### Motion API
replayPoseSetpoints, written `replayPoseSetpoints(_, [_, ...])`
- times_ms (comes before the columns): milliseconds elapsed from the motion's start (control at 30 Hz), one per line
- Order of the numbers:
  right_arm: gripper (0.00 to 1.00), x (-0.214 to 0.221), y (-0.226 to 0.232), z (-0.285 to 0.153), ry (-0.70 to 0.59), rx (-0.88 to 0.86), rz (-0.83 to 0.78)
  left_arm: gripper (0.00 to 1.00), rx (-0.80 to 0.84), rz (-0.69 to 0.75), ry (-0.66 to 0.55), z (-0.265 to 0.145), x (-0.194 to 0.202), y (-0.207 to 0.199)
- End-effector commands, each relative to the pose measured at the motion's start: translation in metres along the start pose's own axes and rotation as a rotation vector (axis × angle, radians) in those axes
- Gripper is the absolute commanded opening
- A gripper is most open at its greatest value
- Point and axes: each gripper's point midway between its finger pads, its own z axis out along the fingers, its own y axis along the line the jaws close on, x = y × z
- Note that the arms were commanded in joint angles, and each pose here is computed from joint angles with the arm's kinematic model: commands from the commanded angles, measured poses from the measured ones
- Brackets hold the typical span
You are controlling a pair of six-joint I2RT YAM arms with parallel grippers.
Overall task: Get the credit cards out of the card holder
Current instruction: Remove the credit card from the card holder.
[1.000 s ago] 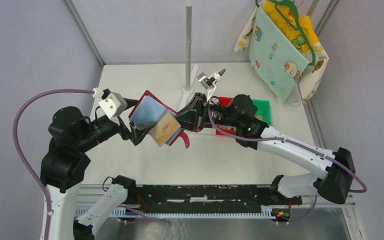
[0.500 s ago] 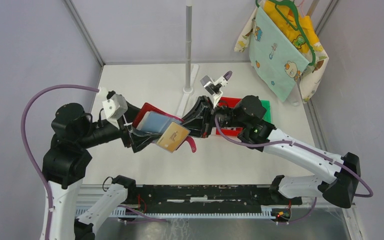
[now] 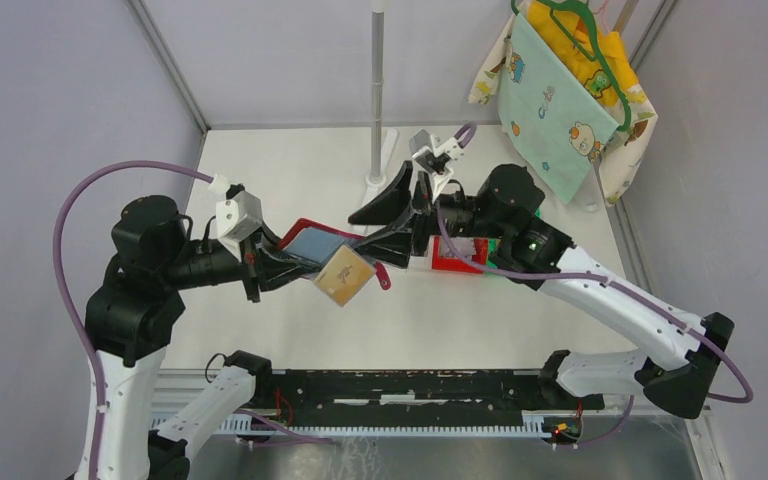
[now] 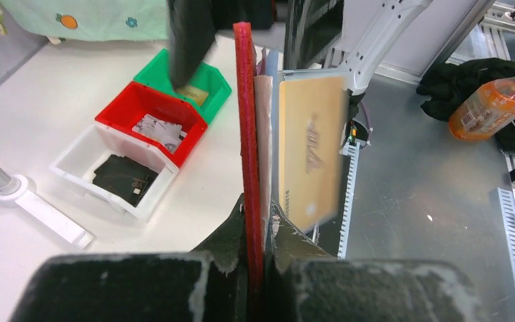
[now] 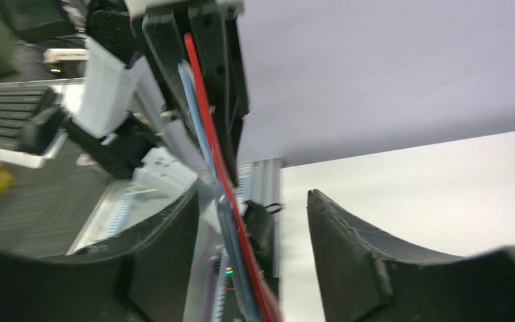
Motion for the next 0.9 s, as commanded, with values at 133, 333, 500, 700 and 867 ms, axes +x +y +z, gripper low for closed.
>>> replayPoseSetpoints(133, [0.87, -0.057, 0.0, -0.025, 0.093, 0.083, -0.39, 0.02, -0.006, 0.099, 0.06, 0.001, 0.019, 0.011])
replayPoseSetpoints(333, [0.98, -0.035, 0.011, 0.0, 0.173, -0.085, -0.352, 0.02, 0.018, 0.15, 0.102, 0.0, 0.034, 0.01])
replayPoseSetpoints(500, [0.91, -0.004, 0.02, 0.021, 0.25, -0.156, -0.335, 0.03, 0.031, 0.175, 0.133, -0.002, 0.042, 0.01])
replayPoseSetpoints(700, [0.65, 0.014, 0.023, 0.039, 0.3, -0.174, -0.307, 0.03, 0.053, 0.184, 0.17, -0.003, 0.054, 0.008])
replayPoseSetpoints(867, [0.23, 0.016, 0.026, 0.044, 0.29, -0.185, -0.295, 0.06, 0.066, 0.205, 0.194, -0.008, 0.06, 0.003])
